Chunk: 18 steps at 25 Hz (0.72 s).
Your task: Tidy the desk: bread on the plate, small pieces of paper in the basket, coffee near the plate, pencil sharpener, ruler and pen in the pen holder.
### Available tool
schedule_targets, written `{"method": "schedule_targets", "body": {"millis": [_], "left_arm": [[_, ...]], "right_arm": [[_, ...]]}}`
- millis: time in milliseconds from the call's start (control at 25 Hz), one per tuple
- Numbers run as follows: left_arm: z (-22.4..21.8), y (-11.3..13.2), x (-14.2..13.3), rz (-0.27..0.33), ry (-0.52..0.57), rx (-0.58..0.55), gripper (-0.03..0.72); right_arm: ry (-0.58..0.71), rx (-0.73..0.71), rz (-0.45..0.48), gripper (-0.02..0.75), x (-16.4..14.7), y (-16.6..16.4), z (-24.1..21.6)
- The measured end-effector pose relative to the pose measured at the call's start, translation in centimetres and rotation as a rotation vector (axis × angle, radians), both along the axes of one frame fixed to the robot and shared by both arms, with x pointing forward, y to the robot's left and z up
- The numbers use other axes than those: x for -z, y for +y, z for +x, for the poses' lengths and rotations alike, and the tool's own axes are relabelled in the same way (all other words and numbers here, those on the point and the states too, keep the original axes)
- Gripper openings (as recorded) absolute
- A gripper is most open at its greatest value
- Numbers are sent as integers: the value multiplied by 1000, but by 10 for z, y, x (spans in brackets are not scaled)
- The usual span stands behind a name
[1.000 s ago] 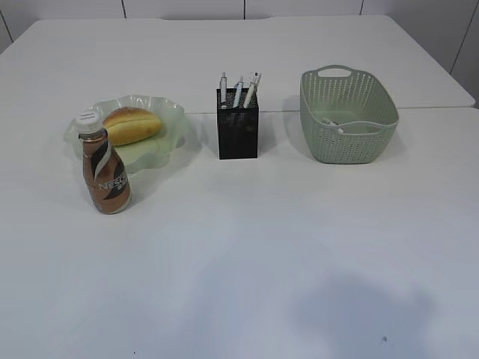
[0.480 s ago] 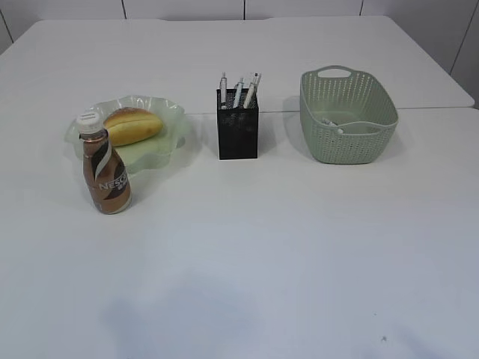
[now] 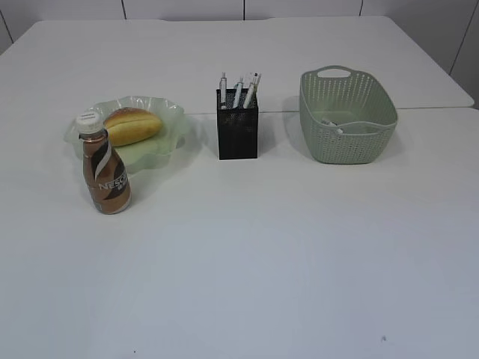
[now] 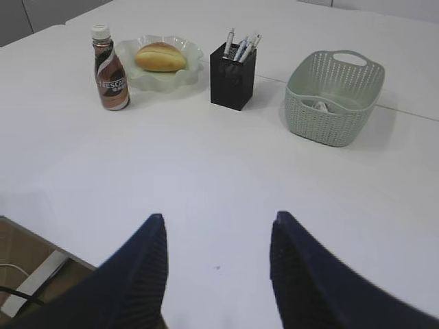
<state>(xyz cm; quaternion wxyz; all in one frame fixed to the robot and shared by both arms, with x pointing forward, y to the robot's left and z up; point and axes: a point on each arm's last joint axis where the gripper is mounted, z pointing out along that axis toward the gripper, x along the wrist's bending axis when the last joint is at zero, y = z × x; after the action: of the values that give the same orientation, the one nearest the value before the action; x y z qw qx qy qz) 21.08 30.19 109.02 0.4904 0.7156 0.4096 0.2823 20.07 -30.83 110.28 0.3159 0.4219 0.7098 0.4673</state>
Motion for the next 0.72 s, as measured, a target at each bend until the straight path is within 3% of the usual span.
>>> {"method": "schedule_targets", "body": {"millis": [200, 720], "left_arm": [[8, -4, 19, 60, 56, 18, 288], [17, -7, 39, 101, 111, 26, 282]], "right_arm": [[24, -22, 15, 393, 11, 2, -2], [82, -45, -37, 393, 33, 9, 11]]}}
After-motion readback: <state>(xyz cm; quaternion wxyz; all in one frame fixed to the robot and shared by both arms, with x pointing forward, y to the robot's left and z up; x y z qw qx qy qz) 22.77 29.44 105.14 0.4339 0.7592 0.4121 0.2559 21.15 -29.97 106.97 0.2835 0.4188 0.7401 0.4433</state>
